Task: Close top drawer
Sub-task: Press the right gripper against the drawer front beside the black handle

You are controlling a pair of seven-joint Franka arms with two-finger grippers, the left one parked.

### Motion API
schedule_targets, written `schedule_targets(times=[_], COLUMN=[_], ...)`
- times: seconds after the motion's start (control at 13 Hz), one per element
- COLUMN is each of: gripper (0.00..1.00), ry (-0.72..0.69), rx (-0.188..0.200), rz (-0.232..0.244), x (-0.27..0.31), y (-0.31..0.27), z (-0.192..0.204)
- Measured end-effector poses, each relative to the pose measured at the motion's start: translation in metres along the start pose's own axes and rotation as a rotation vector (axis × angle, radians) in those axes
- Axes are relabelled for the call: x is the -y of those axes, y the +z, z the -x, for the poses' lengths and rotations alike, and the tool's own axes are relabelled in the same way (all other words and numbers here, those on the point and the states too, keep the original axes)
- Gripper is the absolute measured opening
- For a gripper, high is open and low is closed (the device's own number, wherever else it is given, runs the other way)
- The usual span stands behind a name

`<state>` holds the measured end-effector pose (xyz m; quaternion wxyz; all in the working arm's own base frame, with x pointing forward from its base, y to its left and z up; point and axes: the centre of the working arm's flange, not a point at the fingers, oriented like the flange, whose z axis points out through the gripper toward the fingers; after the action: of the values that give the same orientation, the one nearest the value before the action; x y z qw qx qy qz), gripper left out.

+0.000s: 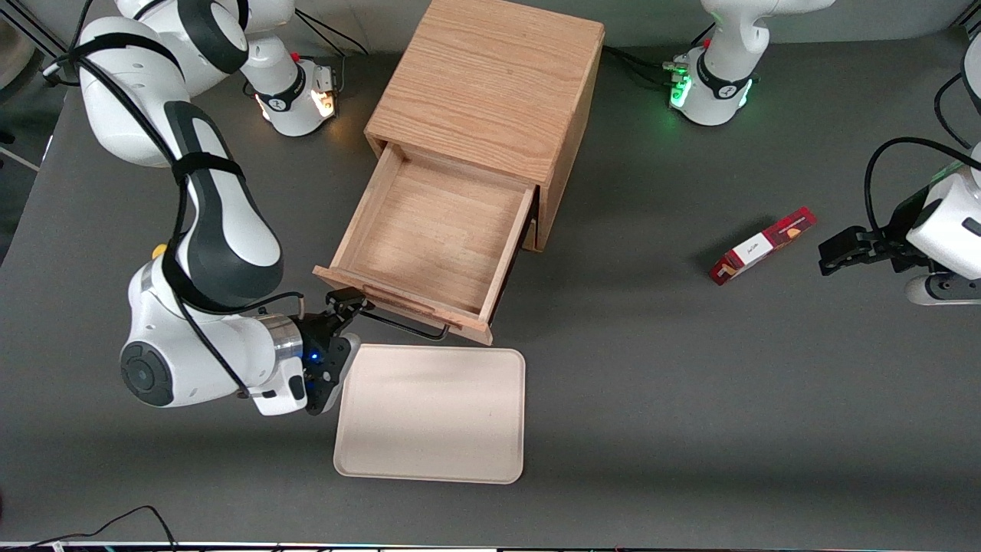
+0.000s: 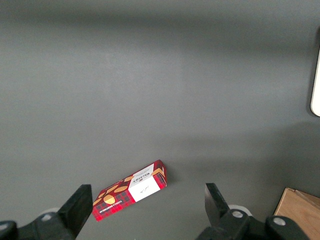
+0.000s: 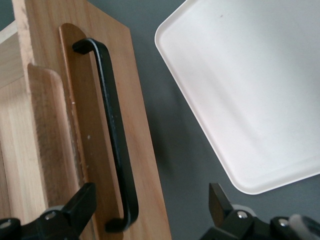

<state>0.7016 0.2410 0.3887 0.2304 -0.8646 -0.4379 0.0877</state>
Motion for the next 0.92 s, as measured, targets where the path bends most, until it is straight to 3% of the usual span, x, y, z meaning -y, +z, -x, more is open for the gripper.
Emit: schedule_targets(times=[0.31, 0.62, 0.92], gripper=[1.00, 1.00, 1.00], ry=[0.001, 0.002, 0.027], rx=[0.012, 0.048, 0.035], rz=[-0.006, 0.018, 0.041], x=[0.004, 0.015, 0.005], y=[0.011, 0.025, 0.015], z=[-0.007, -0.017, -0.011])
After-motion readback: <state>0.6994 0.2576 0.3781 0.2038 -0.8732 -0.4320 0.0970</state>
